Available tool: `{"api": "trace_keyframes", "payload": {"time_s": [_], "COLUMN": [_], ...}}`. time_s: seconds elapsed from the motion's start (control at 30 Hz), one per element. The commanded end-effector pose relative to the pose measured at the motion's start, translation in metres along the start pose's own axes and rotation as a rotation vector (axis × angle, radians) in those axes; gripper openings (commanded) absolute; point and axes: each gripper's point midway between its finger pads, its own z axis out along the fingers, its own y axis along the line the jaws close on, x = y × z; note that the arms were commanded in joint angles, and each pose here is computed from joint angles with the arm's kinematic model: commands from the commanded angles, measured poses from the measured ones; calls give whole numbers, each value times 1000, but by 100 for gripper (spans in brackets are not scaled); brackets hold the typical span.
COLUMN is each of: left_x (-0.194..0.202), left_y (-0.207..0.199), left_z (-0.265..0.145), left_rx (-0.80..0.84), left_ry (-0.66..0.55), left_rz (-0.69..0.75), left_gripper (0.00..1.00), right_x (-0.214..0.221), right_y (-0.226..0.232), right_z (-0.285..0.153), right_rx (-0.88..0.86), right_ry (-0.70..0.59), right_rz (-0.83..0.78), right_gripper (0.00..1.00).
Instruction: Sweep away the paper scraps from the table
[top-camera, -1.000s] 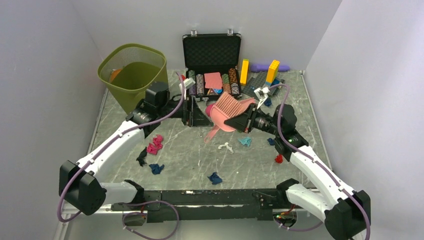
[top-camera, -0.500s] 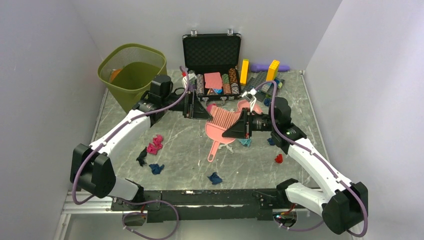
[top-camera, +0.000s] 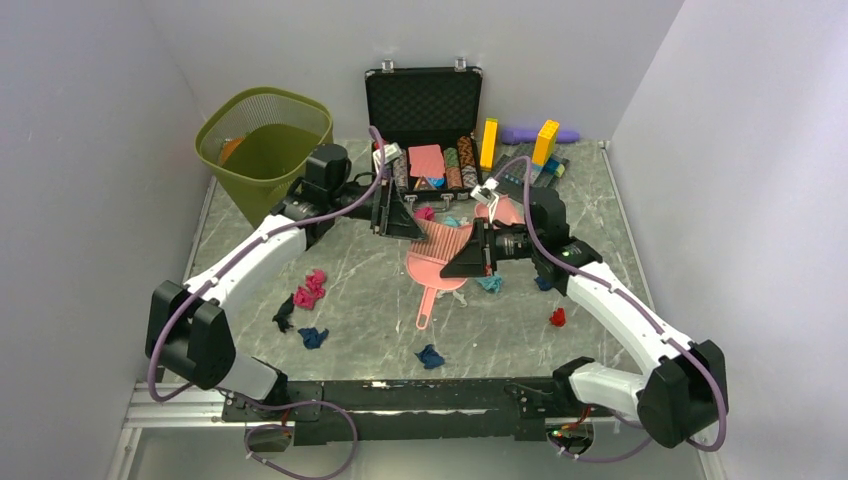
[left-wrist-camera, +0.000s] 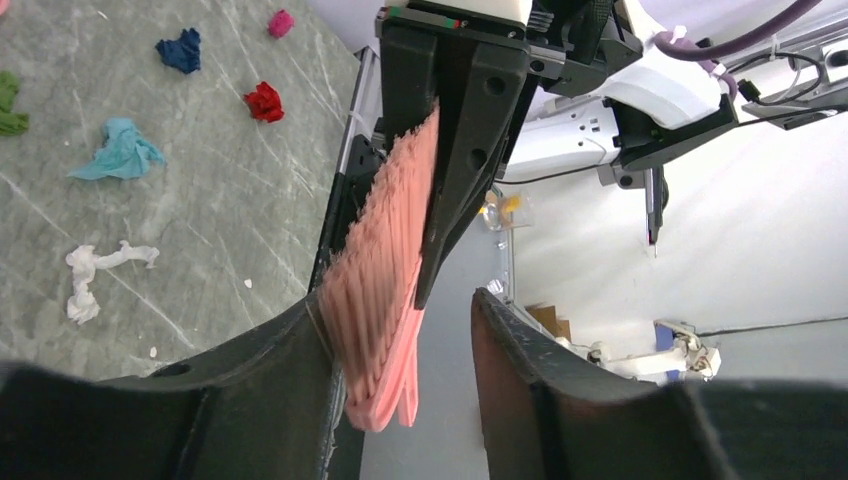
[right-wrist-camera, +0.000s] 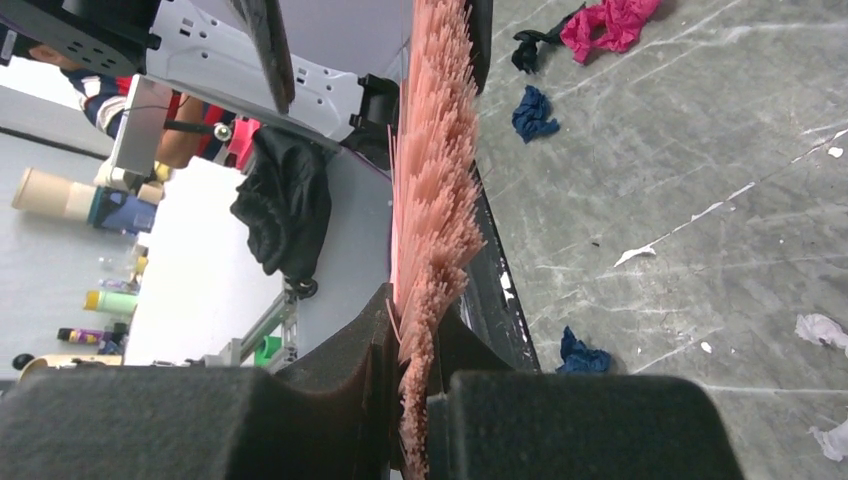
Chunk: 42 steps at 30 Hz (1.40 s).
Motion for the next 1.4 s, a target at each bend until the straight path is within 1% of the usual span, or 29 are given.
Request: {"api": "trace_keyframes", "payload": {"time_s": [0.0,0.07,0.1,0.13,0.17,0.2,0.23,0.27,0.3,0.37,0.4,0.43,0.47,0.5,0.53,0.67,0.7,0.8,0.93,1.07,1.13,1.2,1.33,1.37], "left_x": [2,4,4,4,3,3,1,-1,-6,-18,-25,-30,-44,-51,-58,-80,-89,-104,-116,-118,-118,-117,-114,-113], "left_y": [-7,-5,-3,-2,0,3,4,5,7,8,9,12,8,9,7,7,5,-2,-11,-18,-21,-23,-22,-21], "left_z": [10,14,15,16,17,18,18,18,16,8,2,-5,-13,-22,-30,-54,-61,-77,-94,-102,-103,-102,-102,-102], "left_rx": [27,21,17,14,14,5,-5,-13,-32,-60,-66,-66,-53,-51,-41,-19,-12,34,65,43,34,35,47,39], "left_ry": [57,68,71,71,73,70,65,60,37,-38,-90,-147,-230,-297,-360,-573,-645,-808,-973,-1066,-1080,-1079,-1074,-1073], "left_rz": [49,48,42,39,35,28,26,28,35,35,22,15,40,25,22,-34,-35,-68,-76,-70,-59,-57,-81,-77], "left_gripper": [53,48,42,26,7,0,0,0,0,0,0,0,0,0,0,0,0,0,0,0,0,0,0,0], "right_x": [-21,-24,-25,-26,-27,-27,-28,-28,-29,-30,-34,-36,-39,-43,-48,-62,-64,-67,-77,-92,-99,-104,-113,-114], "right_y": [19,19,18,18,17,16,16,14,11,4,3,2,3,4,-1,-12,-15,-21,-19,-5,6,11,19,22], "right_z": [4,7,9,10,11,12,13,13,14,14,14,14,13,12,11,7,5,-1,-8,-13,-16,-16,-14,-14], "right_rx": [-72,-80,-83,-87,-87,-89,-89,-82,-67,-32,-20,-13,-9,-7,14,55,50,8,-50,-124,-181,-225,-286,-301], "right_ry": [-6,1,4,8,10,13,16,14,8,-19,-51,-83,-120,-161,-221,-398,-448,-592,-731,-838,-879,-906,-920,-923], "right_rz": [-88,-87,-86,-86,-84,-84,-84,-83,-83,-86,-97,-99,-88,-91,-97,-42,-21,50,59,17,-10,-20,-31,-37], "right_gripper": [0,0,0,0,0,0,0,18,49,93,99,99,100,100,100,100,100,100,100,99,93,89,82,78]}}
